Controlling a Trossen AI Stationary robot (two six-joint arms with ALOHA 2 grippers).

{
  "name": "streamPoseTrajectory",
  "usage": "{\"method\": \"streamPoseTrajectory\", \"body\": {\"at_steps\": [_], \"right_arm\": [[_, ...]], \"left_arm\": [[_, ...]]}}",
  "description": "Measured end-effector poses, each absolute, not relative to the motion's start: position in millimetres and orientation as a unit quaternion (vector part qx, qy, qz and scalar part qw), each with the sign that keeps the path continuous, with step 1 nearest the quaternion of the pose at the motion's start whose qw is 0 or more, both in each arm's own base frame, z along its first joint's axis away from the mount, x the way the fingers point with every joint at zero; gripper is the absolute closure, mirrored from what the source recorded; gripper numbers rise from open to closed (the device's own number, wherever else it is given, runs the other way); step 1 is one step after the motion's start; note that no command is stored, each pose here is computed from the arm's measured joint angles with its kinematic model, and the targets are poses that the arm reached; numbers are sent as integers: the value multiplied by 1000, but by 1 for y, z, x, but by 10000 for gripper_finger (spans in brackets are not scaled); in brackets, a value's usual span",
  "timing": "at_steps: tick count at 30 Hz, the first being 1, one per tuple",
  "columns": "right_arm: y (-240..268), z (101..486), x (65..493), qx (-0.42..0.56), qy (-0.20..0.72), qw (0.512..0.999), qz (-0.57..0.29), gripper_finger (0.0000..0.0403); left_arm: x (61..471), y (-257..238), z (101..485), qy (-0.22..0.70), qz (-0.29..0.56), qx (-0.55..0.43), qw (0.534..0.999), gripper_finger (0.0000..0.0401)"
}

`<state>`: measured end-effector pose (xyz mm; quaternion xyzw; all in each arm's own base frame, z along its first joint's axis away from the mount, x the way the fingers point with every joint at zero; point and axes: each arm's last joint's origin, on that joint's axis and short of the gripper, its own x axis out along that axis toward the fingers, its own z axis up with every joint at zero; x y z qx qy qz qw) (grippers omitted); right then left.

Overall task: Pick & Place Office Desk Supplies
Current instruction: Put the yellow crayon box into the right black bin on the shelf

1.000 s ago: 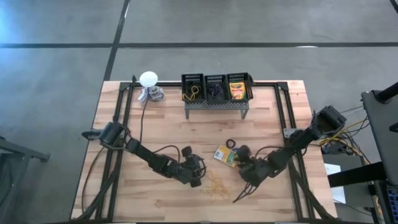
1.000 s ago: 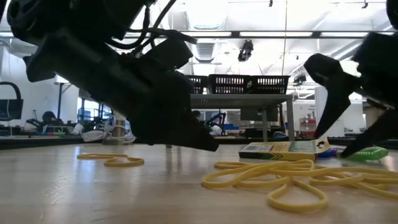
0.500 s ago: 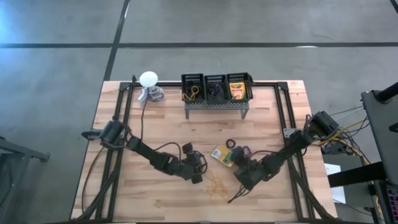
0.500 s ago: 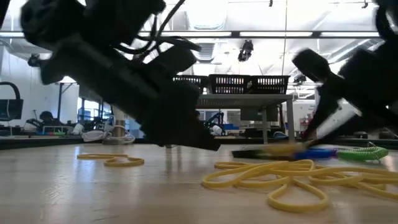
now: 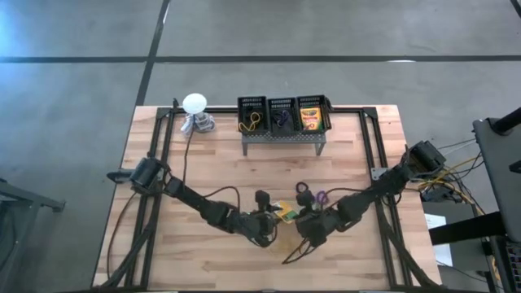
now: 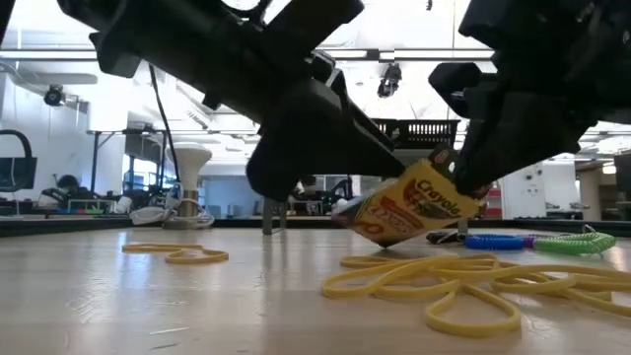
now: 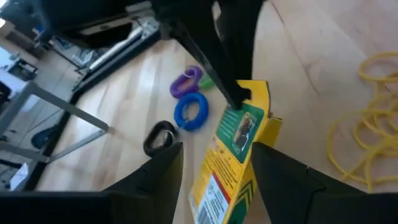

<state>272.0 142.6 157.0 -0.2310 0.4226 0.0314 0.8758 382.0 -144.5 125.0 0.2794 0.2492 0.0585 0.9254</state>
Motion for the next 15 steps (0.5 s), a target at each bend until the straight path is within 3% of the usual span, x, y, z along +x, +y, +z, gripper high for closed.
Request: {"method": "streamPoseTrajectory", "body": {"at_steps": [5, 15], "right_arm": [[139, 162, 278, -214, 415, 884, 17, 391], [136, 172, 285, -179, 416, 892, -10, 391]], "left_arm": [[375, -142, 114, 275, 31, 274, 921, 184], [372, -137, 106, 276, 64, 223, 933, 177]]}}
